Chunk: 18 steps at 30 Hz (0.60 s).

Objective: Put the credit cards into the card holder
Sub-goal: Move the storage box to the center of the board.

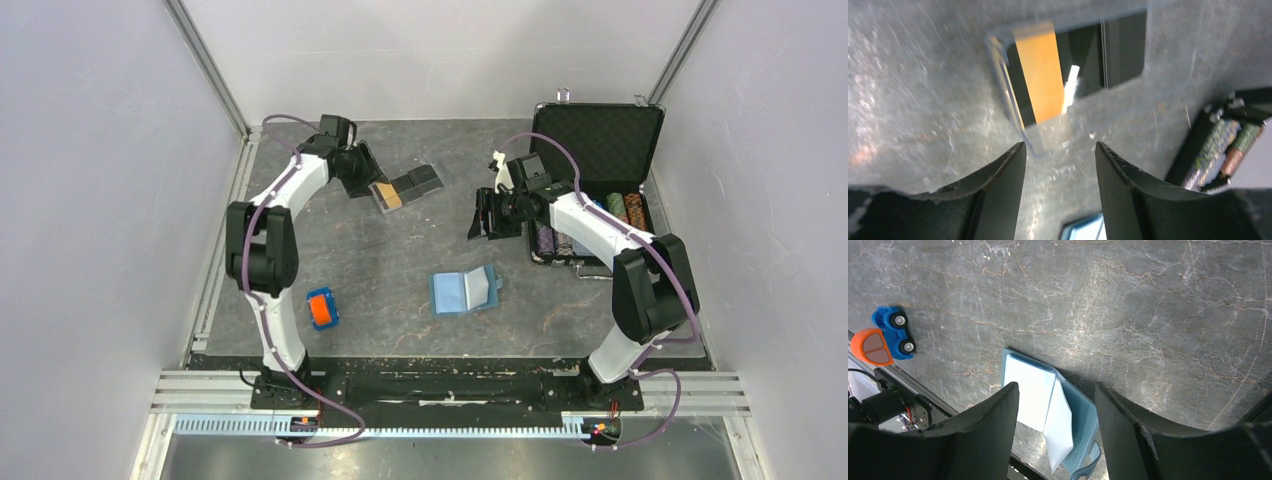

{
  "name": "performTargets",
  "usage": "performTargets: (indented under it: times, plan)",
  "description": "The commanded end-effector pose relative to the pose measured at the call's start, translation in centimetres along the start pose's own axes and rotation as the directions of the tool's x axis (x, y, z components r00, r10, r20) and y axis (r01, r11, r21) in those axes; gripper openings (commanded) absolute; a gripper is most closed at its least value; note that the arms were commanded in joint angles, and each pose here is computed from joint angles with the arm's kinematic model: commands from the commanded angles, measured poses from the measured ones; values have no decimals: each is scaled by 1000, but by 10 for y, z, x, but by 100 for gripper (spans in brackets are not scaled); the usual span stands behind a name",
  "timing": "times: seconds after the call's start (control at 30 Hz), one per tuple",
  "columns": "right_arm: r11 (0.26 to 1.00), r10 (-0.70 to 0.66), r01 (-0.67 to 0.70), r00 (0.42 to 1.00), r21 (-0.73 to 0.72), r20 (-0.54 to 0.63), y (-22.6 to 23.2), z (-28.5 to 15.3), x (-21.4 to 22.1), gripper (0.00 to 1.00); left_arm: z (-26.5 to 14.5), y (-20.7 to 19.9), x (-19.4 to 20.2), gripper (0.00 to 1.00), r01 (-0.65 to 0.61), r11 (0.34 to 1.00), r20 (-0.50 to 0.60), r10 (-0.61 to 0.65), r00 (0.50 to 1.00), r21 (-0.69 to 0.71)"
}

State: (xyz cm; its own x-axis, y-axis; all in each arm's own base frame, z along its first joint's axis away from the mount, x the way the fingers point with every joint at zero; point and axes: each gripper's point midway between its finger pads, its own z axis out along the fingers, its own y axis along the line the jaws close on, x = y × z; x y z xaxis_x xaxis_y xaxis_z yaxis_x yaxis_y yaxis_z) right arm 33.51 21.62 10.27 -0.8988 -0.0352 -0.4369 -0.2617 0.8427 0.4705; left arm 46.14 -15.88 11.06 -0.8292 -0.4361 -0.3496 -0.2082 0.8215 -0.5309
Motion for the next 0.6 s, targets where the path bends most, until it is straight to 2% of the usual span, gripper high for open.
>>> performTargets:
  times: [0.0,0.33,0.57]
  plan:
    - [999,-35,35,999,-31,-1,7,-4,-2,60,22,19,-22,59,16,988,26,-12,1000,-150]
    - [999,-39,39,999,-36,-14,6,-7,5,61,55,50,-5,47,5,966,-70,-24,997,-258]
    - [998,-43,43,999,-38,-6,7,-10,2,61,48,50,12,20,-77,968,-122,49,991,-241]
